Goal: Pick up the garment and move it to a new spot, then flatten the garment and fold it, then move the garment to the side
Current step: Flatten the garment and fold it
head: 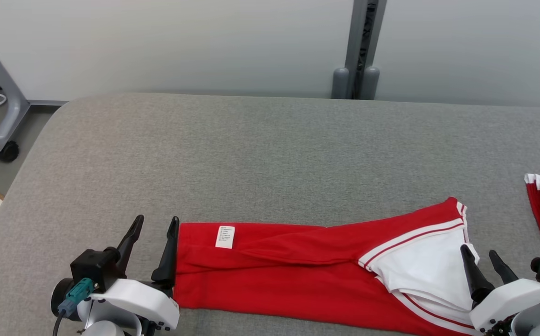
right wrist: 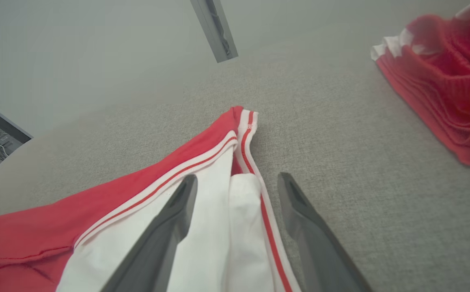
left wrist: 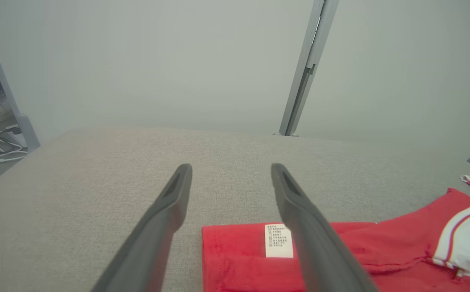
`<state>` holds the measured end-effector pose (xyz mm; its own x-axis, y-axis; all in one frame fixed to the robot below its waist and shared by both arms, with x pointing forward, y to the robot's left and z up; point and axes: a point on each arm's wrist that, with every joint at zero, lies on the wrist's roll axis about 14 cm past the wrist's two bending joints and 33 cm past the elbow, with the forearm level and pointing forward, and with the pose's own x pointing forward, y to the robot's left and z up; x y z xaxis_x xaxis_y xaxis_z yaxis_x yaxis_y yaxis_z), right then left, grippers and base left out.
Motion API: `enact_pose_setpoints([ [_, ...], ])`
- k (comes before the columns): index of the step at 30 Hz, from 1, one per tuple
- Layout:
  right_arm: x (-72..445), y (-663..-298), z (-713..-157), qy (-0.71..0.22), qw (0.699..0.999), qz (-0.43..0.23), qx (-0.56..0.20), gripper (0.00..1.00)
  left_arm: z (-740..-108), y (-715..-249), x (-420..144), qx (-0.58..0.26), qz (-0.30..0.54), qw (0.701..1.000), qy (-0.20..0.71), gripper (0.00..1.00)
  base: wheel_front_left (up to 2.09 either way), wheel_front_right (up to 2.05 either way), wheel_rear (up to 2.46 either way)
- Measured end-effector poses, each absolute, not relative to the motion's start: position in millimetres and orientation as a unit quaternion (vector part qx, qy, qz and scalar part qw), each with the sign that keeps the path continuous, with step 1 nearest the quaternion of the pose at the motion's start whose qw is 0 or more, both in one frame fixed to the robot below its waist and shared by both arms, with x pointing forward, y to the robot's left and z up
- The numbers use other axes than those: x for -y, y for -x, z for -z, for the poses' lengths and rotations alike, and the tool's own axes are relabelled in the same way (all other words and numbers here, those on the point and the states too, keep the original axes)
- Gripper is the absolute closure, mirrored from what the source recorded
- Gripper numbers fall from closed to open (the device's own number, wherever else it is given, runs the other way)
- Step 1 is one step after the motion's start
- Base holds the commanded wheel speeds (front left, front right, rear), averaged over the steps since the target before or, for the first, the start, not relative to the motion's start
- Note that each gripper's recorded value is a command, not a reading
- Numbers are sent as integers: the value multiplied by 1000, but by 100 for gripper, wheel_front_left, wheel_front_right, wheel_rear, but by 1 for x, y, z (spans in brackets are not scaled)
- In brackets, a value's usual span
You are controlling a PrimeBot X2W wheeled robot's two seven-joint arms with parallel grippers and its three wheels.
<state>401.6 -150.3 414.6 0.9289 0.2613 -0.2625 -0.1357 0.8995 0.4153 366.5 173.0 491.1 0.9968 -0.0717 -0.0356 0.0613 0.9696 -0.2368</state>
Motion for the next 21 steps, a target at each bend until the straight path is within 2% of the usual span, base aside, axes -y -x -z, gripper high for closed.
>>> enact_pose_setpoints([
  [7,152,-407,-401,-196,959,-91,-183,0,-492,-360,-185,-14,17,993,112,0,0,0,0],
  [13,150,-401,-380,-199,948,-82,-236,0,-489,-354,-190,-15,7,993,115,0,0,0,0],
  [21,140,-400,-368,-191,933,-97,-288,0,-486,-353,-192,-17,3,993,118,0,0,0,0],
])
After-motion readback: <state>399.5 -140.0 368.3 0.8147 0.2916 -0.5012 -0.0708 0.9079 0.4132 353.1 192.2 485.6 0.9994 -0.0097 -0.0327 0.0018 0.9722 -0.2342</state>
